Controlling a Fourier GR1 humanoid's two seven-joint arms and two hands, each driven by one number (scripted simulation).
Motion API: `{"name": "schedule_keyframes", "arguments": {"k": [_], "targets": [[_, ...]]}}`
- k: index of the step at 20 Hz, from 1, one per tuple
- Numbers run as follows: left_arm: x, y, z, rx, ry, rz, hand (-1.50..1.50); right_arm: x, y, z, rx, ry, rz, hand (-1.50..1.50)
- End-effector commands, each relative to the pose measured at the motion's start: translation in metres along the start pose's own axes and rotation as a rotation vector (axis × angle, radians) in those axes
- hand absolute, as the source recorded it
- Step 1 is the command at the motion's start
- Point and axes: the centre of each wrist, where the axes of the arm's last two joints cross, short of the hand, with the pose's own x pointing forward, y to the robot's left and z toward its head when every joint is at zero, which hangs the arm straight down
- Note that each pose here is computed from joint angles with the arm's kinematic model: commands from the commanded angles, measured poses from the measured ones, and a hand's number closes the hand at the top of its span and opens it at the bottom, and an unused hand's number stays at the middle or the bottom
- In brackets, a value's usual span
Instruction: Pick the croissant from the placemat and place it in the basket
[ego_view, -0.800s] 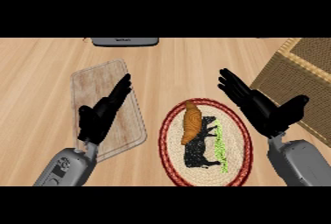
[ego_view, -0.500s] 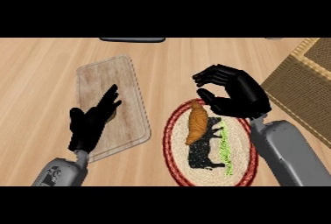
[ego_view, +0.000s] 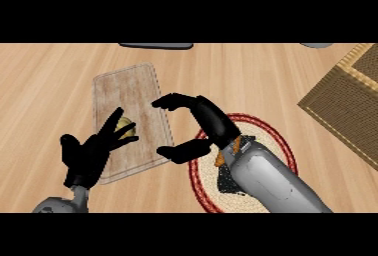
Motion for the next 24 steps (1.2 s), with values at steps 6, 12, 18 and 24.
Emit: {"name": "schedule_keyframes", "arguments": {"k": [6, 12, 18, 24], "targets": [[-0.059, 0.044, 0.035, 0.169, 0.318, -0.031, 0.00, 0.053, -0.034, -0.040, -0.129, 0.196, 0.714, -1.50], [-0.058, 0.055, 0.051, 0.189, 0.336, -0.024, 0.00, 0.143, -0.051, -0.058, -0.042, 0.304, 0.948, -1.50], [-0.063, 0.066, 0.057, 0.233, 0.344, -0.012, 0.00, 0.197, -0.068, -0.066, 0.214, 0.488, 1.032, -1.50], [-0.063, 0.058, 0.060, 0.209, 0.340, -0.004, 0.00, 0.210, -0.077, -0.073, 0.351, 0.635, 1.078, -1.50]]}}
